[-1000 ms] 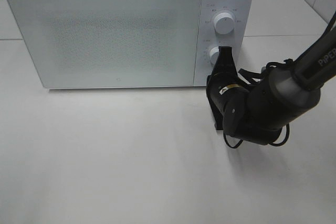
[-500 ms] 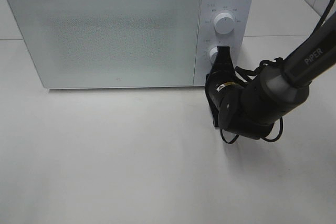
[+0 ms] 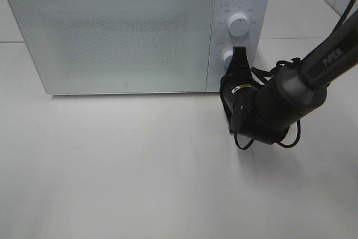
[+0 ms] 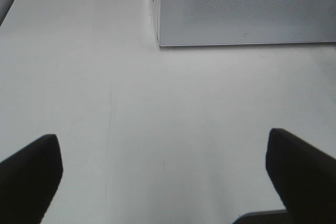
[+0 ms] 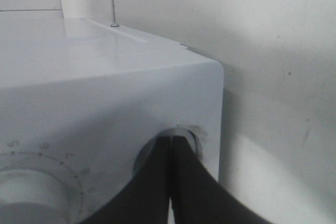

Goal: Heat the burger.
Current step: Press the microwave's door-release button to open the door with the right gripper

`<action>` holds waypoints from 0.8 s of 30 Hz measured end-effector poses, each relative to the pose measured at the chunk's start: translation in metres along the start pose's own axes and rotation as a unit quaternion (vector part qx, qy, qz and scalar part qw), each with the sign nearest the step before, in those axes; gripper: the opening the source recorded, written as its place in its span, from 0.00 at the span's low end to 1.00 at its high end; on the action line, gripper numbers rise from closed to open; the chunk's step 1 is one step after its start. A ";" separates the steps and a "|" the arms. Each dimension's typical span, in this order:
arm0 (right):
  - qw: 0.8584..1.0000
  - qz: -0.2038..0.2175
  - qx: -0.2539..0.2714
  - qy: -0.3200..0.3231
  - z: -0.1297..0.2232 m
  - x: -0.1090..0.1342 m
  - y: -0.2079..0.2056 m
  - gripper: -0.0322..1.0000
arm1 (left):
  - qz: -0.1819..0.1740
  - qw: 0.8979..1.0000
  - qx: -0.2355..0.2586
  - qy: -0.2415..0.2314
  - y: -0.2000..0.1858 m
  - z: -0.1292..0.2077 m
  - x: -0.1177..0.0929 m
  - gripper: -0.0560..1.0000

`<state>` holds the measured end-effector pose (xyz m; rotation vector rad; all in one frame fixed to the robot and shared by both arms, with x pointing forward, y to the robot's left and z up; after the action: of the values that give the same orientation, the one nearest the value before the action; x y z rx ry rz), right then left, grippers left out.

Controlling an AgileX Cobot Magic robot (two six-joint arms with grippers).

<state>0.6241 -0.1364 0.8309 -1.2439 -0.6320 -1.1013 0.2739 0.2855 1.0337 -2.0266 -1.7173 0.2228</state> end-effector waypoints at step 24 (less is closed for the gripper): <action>0.999 -0.024 -0.032 0.014 0.010 -0.002 0.013 0.05 | 0.000 1.000 0.000 0.000 0.000 0.000 0.000 0.97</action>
<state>0.6372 -0.1267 0.8259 -1.2718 -0.6123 -1.1846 0.2739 0.2854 1.0337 -2.0277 -1.7169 0.2234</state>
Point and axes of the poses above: a point on each arm's last joint axis where the gripper is mounted, y pointing out along that axis toward the gripper, x along the wrist's bending axis when the last joint is at zero, z = x × y, the point moved 5 cm from there along y, pointing out along that axis toward the gripper, and after that the axes turned 14 degrees about y, right-handed, at the moved point
